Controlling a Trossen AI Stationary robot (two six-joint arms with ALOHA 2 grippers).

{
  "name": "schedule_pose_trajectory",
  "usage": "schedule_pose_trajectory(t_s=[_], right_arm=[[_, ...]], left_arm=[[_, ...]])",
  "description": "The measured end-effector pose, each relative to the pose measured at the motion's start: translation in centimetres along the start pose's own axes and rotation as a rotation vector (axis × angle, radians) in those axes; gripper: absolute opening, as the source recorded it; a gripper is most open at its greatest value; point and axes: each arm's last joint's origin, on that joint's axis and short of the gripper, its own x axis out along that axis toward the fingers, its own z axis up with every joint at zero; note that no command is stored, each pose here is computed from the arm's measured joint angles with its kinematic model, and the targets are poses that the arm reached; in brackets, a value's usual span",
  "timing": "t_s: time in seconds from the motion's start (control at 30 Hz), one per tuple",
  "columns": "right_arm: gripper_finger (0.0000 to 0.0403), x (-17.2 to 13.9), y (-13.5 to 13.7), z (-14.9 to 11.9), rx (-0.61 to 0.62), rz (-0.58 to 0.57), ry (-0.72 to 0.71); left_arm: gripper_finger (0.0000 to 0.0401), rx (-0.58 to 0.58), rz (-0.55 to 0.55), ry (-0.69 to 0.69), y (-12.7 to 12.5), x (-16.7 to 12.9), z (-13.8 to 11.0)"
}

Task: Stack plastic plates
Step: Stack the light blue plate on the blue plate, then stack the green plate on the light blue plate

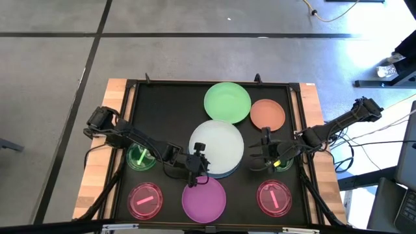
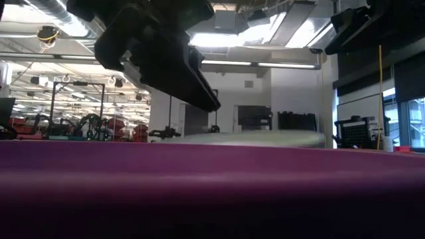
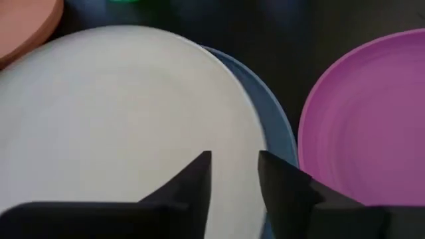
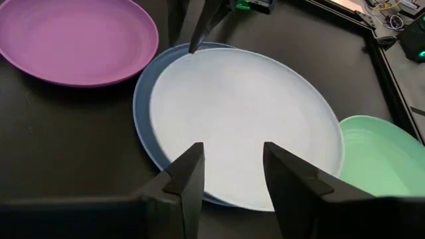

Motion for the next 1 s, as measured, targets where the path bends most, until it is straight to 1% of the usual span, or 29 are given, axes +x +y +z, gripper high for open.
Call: schedule_pose_trajectory(t_s=[0.17, 0.37, 0.57, 0.7, 0.77, 0.83, 1.0], right_arm=[[0.0145, 0.0, 0.0, 0.0, 0.0, -0.003, -0.001], [0.0145, 0.0, 0.0, 0.0, 0.002, -0.01, -0.003], [0.0145, 0.1, 0.0, 0.0, 0.012, -0.011, -0.008], [0.0145, 0.6, 0.2, -0.5, 0.016, -0.016, -0.035], [0.0145, 0.7, 0.3, -0.7, 0.015, -0.023, -0.044], [0.0145, 0.8, 0.2, -0.8, 0.008, -0.056, -0.048], [0.0145, 1.2, -0.3, -1.1, 0.022, -0.13, -0.056]], left_arm=[[0.0147, 0.008, 0.002, -0.034, -0.2, -1.3, 0.7], [0.0151, 0.015, 0.042, -0.057, -0.4, -3.1, 1.4], [0.0135, 0.019, 0.054, -0.021, -0.3, -3.1, 0.8], [0.0126, 0.011, 0.064, 0.02, 0.2, -3.3, -1.0], [0.0122, -0.032, 0.076, -0.026, 0.9, -4.1, -1.3], [0.0119, -0.073, 0.086, -0.099, 1.6, -5.3, -1.5], [0.0114, -0.13, 0.096, -0.256, 2.4, -7.6, -2.9]])
